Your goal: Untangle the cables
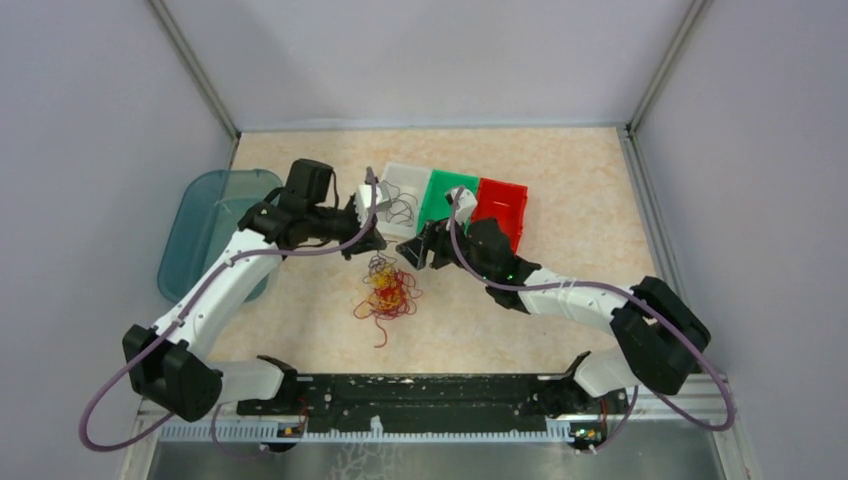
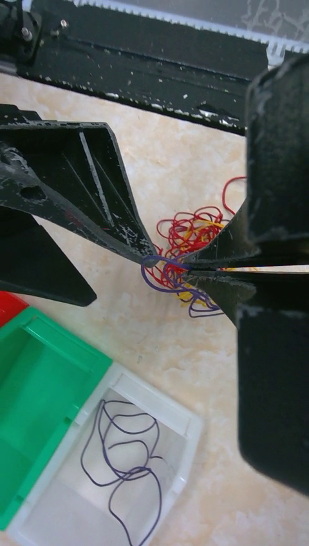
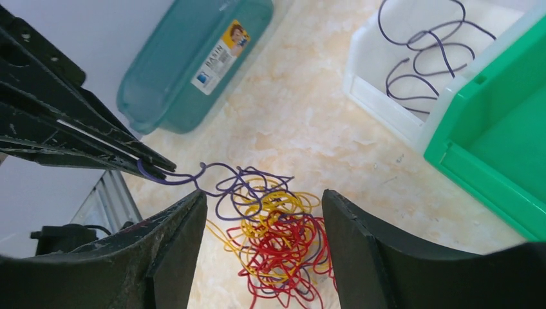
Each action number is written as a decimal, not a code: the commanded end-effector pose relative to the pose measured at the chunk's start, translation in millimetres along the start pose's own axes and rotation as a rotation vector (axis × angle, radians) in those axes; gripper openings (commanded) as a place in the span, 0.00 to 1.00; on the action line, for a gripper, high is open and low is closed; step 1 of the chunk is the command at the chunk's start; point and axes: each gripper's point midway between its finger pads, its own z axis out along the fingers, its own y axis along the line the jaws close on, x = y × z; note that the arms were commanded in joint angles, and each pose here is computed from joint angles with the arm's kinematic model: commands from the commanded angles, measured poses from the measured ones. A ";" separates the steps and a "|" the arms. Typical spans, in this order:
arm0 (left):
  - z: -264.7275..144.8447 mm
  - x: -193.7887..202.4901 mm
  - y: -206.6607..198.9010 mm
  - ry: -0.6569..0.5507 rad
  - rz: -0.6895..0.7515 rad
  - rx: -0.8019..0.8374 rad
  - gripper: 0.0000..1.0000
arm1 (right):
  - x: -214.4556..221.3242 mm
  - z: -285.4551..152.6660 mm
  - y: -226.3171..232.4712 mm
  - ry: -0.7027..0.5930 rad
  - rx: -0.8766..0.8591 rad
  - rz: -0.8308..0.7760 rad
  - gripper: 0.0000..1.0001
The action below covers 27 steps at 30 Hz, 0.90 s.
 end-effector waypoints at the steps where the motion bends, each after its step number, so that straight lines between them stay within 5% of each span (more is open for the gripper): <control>1: -10.1 -36.6 -20.4 -0.081 0.004 0.045 0.00 | -30.4 -15.8 35.7 -0.114 -0.136 -0.041 0.67; 18: -30.3 -93.6 -18.5 -0.140 0.105 -0.080 0.00 | -41.1 -40.8 58.8 -0.164 -0.246 -0.034 0.68; 27: -48.7 -136.0 -42.7 -0.235 0.092 -0.001 0.00 | -50.2 -24.7 54.8 -0.166 -0.198 -0.029 0.67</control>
